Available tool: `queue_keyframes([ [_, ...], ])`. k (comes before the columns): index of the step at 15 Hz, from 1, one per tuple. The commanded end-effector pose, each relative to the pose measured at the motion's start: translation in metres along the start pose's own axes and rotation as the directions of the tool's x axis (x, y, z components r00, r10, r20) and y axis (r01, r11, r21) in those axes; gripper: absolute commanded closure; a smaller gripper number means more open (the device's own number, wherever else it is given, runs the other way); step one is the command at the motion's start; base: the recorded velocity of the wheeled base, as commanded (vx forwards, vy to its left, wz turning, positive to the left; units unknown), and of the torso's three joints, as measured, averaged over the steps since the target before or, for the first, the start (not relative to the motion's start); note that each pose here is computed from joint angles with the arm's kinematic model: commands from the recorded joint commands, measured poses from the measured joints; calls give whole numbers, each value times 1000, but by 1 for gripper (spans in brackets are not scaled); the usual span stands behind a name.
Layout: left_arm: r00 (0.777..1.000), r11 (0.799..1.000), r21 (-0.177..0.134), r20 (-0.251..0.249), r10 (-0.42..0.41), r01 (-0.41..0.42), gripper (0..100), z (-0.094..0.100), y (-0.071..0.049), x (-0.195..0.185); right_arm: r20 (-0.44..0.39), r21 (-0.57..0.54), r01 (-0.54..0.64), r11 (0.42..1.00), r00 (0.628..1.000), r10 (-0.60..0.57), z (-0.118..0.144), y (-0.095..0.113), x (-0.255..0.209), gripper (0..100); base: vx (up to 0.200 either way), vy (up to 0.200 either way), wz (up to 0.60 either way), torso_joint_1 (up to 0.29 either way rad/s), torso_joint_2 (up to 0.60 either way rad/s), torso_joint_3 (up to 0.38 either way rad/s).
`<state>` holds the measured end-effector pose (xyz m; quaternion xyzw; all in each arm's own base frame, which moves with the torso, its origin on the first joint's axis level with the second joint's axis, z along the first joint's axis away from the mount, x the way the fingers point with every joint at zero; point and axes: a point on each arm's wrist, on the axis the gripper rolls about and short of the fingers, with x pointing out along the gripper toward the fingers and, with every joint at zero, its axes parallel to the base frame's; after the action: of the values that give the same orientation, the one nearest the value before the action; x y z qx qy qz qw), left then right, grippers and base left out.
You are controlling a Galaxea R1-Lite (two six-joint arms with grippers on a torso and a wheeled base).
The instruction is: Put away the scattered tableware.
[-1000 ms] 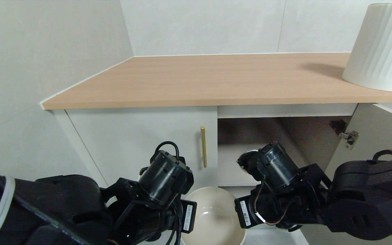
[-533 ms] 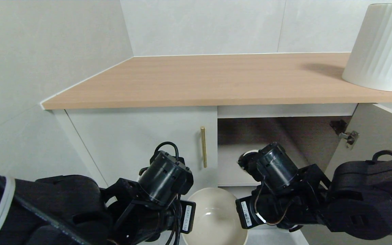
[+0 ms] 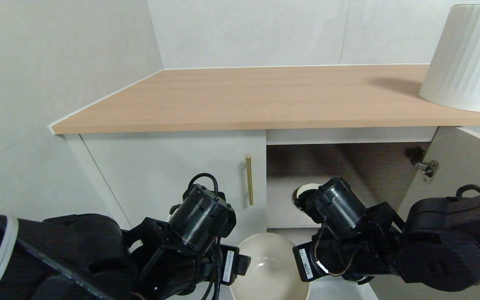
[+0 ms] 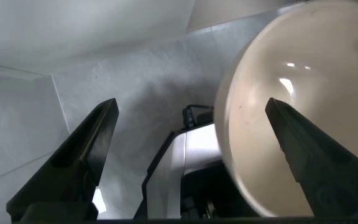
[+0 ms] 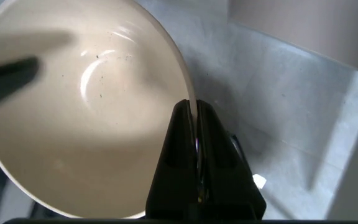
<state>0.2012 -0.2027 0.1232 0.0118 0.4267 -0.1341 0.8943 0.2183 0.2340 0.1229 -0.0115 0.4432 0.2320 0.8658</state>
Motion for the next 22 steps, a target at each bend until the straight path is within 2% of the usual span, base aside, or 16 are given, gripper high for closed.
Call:
queue_keyframes([
  [1,1000,1000,-1,2,-1,1,0,0,0,-1,-8,19,72,997,997,-72,5,-19,11,100,0,0,0,0,0,0],
  [5,1000,1000,-3,9,-5,5,0,1,0,-3,41,179,173,969,982,-183,35,-70,23,100,0,0,0,0,0,0],
  [8,1000,1000,-4,12,-6,6,0,1,0,-4,92,313,181,932,971,-219,42,-86,38,100,0,0,0,0,0,0],
  [12,1000,1000,-4,13,-7,7,0,2,0,-4,177,436,225,871,928,-328,50,-114,60,100,0,0,0,0,0,0],
  [16,1000,1000,-7,20,-9,9,0,3,0,-6,289,538,162,827,886,-362,64,-141,69,100,0,0,0,0,0,0],
  [22,1000,1000,-7,24,-6,6,0,3,1,-6,271,605,205,770,856,-440,68,-171,88,100,0,0,0,0,0,0],
])
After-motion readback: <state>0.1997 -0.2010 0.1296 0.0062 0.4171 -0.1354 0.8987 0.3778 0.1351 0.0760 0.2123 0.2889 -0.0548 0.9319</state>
